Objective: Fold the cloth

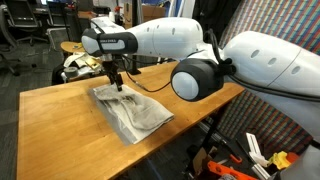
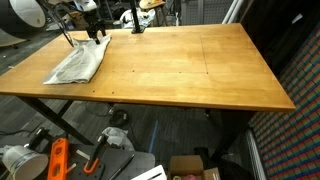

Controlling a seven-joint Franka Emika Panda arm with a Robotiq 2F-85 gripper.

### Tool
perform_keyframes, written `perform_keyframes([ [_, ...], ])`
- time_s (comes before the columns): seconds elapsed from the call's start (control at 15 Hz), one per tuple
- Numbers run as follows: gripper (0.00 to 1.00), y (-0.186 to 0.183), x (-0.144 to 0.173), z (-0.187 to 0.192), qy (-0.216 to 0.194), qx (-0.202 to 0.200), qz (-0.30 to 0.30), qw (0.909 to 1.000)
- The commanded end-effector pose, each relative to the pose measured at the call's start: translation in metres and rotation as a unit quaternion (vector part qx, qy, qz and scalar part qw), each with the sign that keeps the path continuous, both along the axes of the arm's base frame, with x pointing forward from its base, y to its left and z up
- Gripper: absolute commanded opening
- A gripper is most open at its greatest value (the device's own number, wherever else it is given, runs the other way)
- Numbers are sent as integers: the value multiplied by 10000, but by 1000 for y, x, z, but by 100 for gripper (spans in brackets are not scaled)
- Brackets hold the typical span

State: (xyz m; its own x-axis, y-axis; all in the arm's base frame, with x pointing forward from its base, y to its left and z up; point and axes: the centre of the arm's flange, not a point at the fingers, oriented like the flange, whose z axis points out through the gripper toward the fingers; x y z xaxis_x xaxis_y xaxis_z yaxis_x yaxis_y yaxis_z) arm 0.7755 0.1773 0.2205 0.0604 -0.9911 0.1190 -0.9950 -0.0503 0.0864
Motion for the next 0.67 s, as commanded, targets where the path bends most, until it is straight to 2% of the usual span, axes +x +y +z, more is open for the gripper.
perform_keyframes([
  [0.0,100,1,75,-9,173,-30,-246,9995],
  [0.6,100,-33,77,-14,303,-18,-607,9977],
])
